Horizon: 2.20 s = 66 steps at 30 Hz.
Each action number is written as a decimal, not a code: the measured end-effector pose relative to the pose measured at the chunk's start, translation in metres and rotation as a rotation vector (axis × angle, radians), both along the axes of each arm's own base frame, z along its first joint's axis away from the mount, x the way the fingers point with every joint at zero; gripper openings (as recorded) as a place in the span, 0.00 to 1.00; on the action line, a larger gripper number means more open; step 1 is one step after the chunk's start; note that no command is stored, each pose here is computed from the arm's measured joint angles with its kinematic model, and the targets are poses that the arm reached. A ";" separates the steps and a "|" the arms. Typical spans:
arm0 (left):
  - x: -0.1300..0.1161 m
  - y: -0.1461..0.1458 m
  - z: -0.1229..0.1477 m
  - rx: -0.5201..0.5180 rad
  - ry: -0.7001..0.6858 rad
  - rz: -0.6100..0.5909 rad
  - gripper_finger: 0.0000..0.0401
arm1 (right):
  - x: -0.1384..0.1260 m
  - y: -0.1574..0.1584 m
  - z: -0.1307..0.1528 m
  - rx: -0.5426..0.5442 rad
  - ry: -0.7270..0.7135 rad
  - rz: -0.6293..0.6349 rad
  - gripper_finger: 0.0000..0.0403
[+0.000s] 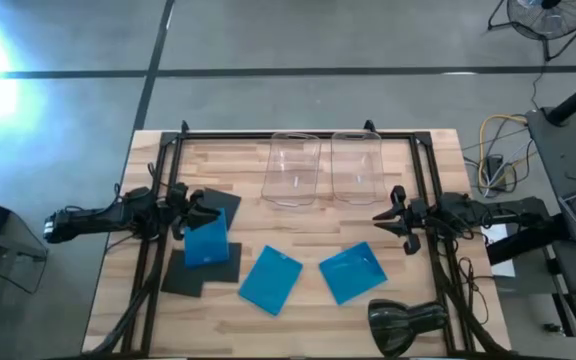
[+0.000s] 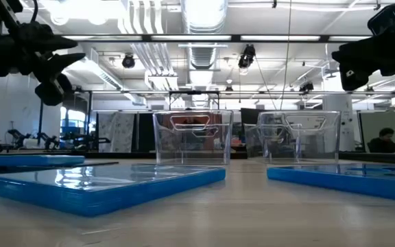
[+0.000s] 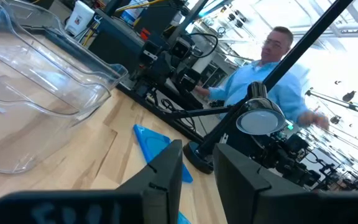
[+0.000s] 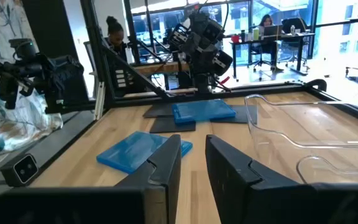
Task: Pick & place jewel cases by type
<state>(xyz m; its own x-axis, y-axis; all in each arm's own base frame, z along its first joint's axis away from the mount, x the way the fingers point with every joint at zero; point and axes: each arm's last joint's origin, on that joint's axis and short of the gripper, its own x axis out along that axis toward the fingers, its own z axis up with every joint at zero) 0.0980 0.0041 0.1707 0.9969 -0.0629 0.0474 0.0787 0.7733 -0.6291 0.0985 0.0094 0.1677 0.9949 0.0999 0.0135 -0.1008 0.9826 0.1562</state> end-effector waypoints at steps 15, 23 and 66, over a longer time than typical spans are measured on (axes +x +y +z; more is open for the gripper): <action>0.000 0.000 0.000 0.000 0.000 0.000 0.18 | 0.000 0.000 0.000 0.000 0.000 0.000 0.20; 0.000 0.000 0.000 0.000 0.000 0.000 0.18 | 0.000 0.000 0.000 0.000 0.000 0.000 0.17; -0.001 0.001 0.009 -0.368 -0.051 0.009 0.18 | 0.002 -0.022 0.042 0.991 -0.652 -0.621 0.16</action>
